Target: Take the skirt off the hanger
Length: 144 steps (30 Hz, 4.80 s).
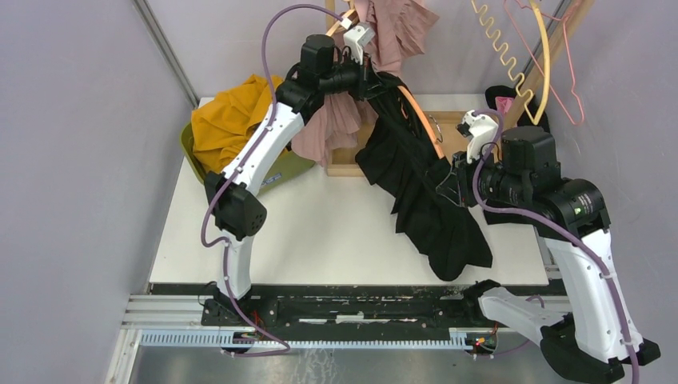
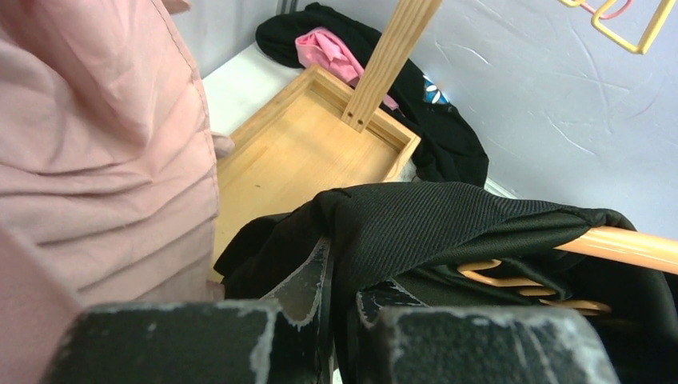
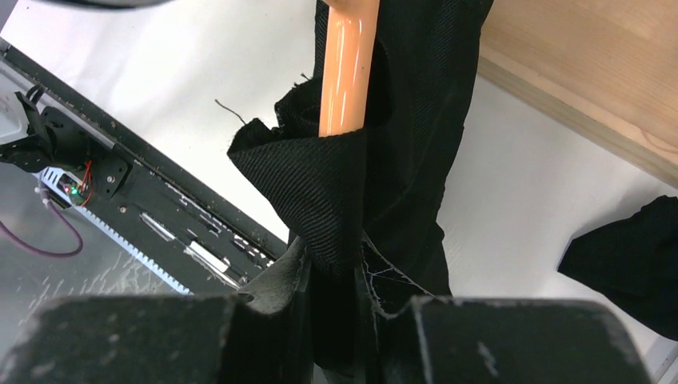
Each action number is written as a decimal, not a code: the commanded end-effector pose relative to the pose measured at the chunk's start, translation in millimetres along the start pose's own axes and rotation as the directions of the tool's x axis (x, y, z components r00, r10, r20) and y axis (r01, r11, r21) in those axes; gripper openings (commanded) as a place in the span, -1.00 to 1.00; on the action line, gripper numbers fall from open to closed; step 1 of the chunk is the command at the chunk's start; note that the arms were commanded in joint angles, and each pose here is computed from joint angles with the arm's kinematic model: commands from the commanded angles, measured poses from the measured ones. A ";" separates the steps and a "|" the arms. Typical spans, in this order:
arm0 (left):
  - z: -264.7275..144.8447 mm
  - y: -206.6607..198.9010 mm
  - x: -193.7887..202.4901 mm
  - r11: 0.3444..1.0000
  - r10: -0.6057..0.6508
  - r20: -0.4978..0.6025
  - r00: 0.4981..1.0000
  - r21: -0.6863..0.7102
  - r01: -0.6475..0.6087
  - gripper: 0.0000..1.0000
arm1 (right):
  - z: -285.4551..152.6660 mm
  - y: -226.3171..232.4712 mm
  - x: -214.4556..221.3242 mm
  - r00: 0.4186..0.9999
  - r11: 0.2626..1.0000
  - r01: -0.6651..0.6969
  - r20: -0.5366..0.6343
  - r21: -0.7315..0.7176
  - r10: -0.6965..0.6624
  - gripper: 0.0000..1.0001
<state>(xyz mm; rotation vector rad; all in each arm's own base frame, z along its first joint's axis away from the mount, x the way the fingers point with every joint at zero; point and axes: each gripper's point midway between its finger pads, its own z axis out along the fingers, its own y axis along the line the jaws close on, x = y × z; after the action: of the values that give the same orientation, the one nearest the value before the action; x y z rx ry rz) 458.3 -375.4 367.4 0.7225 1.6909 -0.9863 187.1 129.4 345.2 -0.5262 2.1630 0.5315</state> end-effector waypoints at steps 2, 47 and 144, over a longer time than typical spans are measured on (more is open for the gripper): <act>-15.3 61.3 -26.2 0.979 0.083 0.093 0.992 -0.193 -0.064 -0.83 | -52.6 31.2 39.1 0.996 0.995 -0.012 -0.094 -0.103 0.003 -0.99; -14.9 -6.6 58.7 0.995 0.062 -0.143 0.988 -0.065 -0.072 -0.54 | -17.2 -27.1 -128.9 0.864 0.975 0.026 0.486 0.221 -0.133 -0.99; -14.9 -97.3 8.6 0.790 0.575 0.113 0.811 0.184 -0.585 -0.94 | 9.8 2.4 -105.4 0.929 0.996 0.079 0.361 0.032 -0.086 -0.99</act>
<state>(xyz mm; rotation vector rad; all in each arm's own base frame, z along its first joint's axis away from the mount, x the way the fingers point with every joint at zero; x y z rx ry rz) 363.4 -412.0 345.4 1.4675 1.1008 -0.6840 257.7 134.6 387.9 -0.4283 1.9266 0.3990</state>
